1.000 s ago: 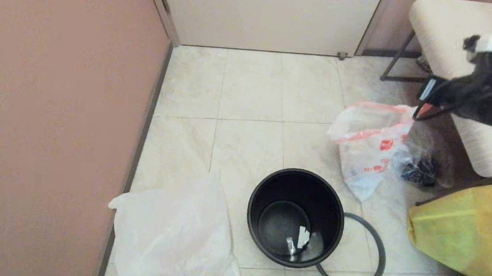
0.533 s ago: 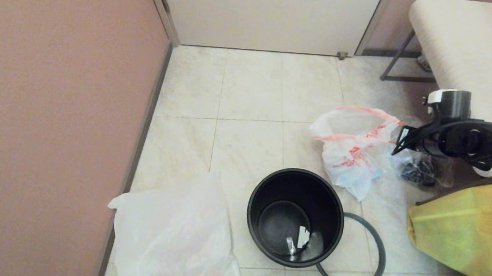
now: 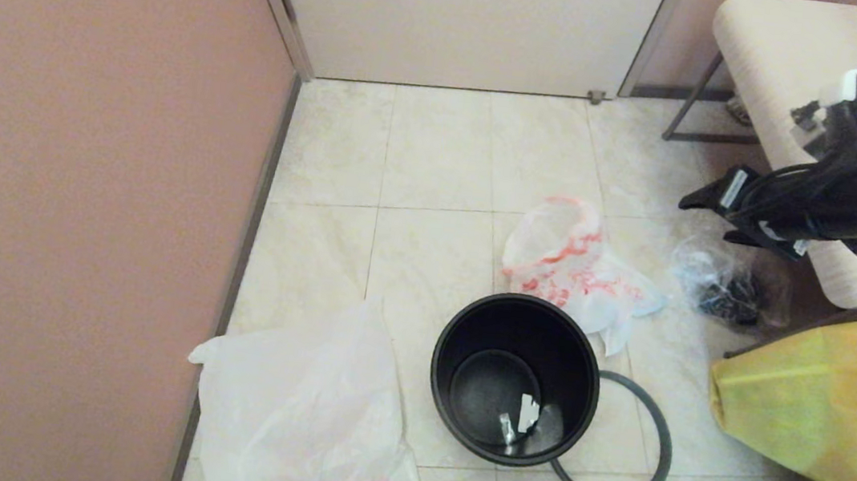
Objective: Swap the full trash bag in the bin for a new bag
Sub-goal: Place the trash bag on the floor, then pick up a new trash bag
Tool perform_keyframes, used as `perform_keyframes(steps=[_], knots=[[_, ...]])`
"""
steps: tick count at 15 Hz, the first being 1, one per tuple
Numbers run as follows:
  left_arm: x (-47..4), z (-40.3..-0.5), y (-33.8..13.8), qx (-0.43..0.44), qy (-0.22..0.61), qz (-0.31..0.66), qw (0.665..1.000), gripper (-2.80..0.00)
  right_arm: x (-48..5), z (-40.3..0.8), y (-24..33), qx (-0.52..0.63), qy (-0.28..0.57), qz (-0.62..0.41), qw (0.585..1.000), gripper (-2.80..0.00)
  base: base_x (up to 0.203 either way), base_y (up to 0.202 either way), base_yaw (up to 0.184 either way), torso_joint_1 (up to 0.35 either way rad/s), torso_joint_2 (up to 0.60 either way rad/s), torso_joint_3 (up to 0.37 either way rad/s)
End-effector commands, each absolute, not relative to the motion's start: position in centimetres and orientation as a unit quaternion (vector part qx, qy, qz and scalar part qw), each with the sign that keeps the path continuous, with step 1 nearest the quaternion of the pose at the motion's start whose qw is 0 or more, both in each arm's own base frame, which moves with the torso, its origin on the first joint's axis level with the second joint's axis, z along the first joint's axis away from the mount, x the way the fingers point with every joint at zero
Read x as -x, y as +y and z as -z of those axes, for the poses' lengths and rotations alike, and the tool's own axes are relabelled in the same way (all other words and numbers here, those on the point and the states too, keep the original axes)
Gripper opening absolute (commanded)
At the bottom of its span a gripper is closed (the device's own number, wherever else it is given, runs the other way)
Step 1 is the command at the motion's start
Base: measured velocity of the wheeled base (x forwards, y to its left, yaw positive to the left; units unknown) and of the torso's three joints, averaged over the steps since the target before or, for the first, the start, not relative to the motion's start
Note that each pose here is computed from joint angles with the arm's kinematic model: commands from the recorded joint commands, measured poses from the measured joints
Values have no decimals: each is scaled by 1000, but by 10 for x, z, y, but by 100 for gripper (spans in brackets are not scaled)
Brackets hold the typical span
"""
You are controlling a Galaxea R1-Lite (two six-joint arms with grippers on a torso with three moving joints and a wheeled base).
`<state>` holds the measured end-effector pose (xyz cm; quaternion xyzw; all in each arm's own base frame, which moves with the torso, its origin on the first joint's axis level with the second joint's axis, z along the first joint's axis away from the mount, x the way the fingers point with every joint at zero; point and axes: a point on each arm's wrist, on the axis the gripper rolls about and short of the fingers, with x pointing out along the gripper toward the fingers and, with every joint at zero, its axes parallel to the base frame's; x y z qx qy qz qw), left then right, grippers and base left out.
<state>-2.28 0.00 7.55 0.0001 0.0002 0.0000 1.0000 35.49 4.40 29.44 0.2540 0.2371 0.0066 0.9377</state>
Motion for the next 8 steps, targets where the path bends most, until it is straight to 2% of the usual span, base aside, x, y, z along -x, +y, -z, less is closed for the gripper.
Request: perform_keyframes(steps=[1,3,4,8], knots=[[23,-75,0,0,0,0,1000,-280,-327,-314,44,-310,226,-56,922,0,0,0,0,0,0,0],[23,-75,0,0,0,0,1000,-280,-316,-307,45,-328,242,-66,911,0,0,0,0,0,0,0],[23,-75,0,0,0,0,1000,-280,-308,-305,49,-311,250,-68,914,-280,0,0,0,0,0,0],[23,-75,0,0,0,0,1000,-280,-258,-293,68,-194,328,31,924,-280,0,0,0,0,0,0]])
